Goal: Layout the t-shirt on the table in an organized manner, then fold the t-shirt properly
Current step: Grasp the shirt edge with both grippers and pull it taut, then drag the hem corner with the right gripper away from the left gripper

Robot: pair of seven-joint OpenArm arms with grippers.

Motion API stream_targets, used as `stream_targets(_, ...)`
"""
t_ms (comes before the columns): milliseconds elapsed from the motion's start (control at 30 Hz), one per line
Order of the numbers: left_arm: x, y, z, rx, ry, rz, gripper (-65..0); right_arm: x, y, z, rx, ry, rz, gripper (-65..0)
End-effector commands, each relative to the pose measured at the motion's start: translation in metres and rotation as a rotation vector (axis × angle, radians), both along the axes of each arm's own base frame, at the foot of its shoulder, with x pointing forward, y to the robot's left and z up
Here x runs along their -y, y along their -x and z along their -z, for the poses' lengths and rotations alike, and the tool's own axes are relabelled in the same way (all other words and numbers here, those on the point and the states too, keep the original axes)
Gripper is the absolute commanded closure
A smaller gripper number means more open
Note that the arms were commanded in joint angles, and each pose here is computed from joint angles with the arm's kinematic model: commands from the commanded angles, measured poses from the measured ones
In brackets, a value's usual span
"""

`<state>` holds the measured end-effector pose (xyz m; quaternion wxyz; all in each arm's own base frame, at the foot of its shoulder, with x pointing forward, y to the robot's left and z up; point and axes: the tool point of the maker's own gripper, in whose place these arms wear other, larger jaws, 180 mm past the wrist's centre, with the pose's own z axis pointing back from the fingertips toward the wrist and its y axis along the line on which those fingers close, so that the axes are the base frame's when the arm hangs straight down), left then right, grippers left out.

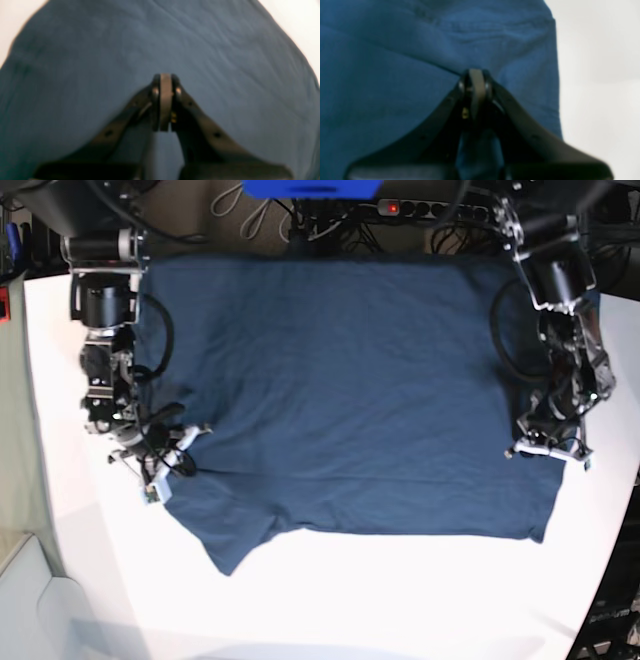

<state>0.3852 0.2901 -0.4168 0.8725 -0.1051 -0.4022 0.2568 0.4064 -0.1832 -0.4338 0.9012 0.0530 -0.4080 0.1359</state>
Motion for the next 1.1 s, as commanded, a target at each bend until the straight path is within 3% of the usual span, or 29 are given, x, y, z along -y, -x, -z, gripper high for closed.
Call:
stream_targets(0,-0.011,-0.009,-0.007,0.033,-0.032,-0.018,0.0,0.024,0.021,0.014,-0.103,0.101,0.007,-1.5)
stream_targets(267,-0.017,0.001,0.033,-0.031,-0.093,-0.041,0.0,0.049,0.073,-0.005,-0.171,0.288,-0.038,-1.4)
stream_targets(400,-0.018,0.024,0.047,-0.068,-0.100,-0.037,0.0,0.046,0.093,0.000,-0.269,0.392,-0.118,-1.4)
stream_targets(467,-0.018,0.038,0.053,-0.082,-0.115,-0.030,0.0,0.045,0.089,-0.014,-0.246,0.417,-0.124,-1.4)
stream_targets(567,-0.018,0.053,0.054,-0.087,-0.135,-0.020,0.0,0.031,0.072,-0.046,-0.137,0.421,-0.139,-1.4)
stream_targets(667,-0.019,0.058,0.053,-0.084,-0.147,-0.015,0.0,0.002,0.038,-0.087,0.002,0.378,-0.141,-1.4)
stream_targets(767,-0.017,0.061,0.055,-0.110,-0.136,-0.005,0.0,-0.030,0.005,-0.110,0.075,0.319,-0.153,-1.4)
stream_targets(1067,-0.016,0.064,0.058,-0.131,-0.126,0.001,0.0,-0.117,-0.048,-0.081,-0.005,0.237,-0.319,-1.3)
